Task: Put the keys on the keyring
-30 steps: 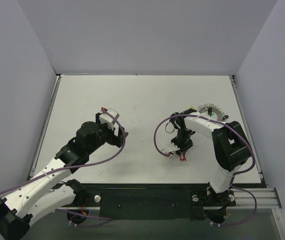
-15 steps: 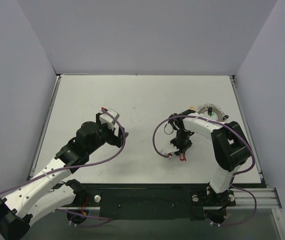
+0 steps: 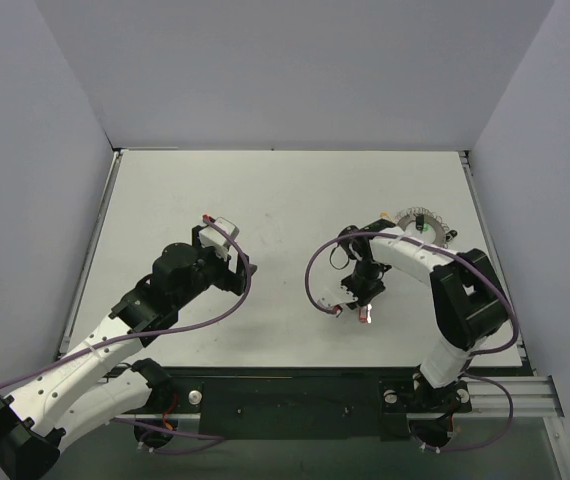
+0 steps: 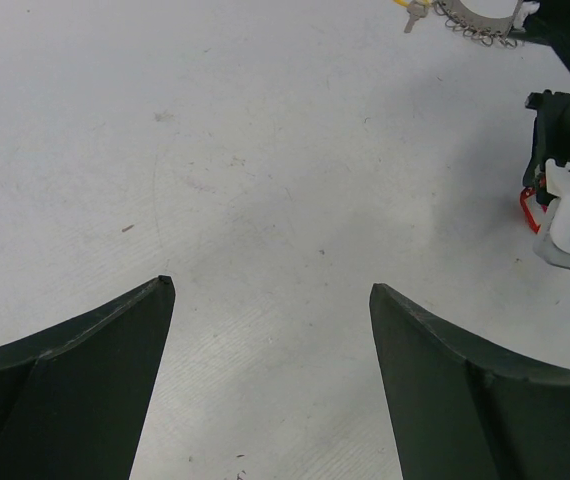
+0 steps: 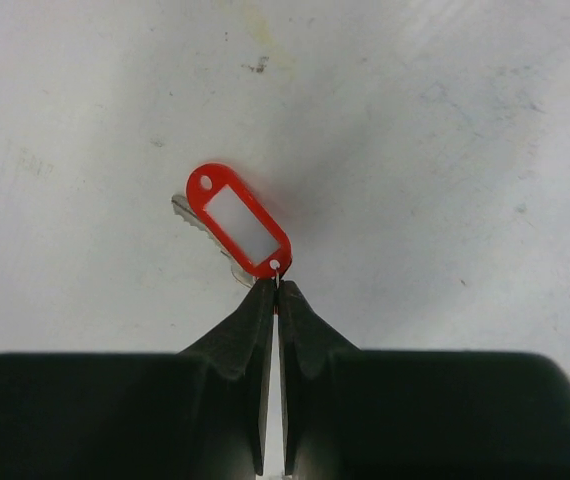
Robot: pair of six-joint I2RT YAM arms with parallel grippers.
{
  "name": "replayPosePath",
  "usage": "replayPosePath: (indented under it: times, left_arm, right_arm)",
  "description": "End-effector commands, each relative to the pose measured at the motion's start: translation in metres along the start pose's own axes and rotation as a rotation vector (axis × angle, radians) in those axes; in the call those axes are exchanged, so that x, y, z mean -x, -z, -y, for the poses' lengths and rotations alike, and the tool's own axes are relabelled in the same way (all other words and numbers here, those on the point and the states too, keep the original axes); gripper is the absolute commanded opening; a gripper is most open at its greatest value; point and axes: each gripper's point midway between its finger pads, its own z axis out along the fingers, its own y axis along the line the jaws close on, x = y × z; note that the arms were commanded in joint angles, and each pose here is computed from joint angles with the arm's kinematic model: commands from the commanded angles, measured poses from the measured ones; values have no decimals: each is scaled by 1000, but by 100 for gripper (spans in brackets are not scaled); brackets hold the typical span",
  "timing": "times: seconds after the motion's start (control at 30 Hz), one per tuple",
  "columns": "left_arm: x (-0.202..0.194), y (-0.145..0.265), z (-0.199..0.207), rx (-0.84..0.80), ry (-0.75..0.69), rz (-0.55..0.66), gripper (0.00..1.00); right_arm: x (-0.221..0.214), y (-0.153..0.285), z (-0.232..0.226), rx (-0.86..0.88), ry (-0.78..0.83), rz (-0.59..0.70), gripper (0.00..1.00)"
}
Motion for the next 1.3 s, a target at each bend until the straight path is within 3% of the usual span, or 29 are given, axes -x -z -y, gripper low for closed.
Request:
replayPosePath:
  times: [0.0, 0.23, 0.37, 0.47, 0.63, 0.87, 1.27]
  left_arm:
    - [16, 3, 5, -34, -2, 64, 89]
    - [28, 14, 41, -248, -32, 161, 82]
    - [42, 29, 83, -482, -38, 305, 68]
    - [48, 39, 124, -635, 1, 408, 49]
    - [28, 23, 190, -650, -19, 398, 43]
    - [18, 3, 251, -742, -87, 410, 37]
    - [10, -25, 276, -768, -214, 427, 26]
  right_arm:
    - [20, 34, -21, -70, -140, 111, 0]
    - [57, 88, -33, -279, -515, 429, 0]
    - [80, 108, -42, -346, -668, 600, 0]
    - [97, 123, -49, -396, -729, 742, 0]
    - [110, 141, -59, -497, -720, 903, 0]
    - [124, 136, -70, -526, -615, 950, 0]
    - [132, 132, -82, -548, -518, 938, 0]
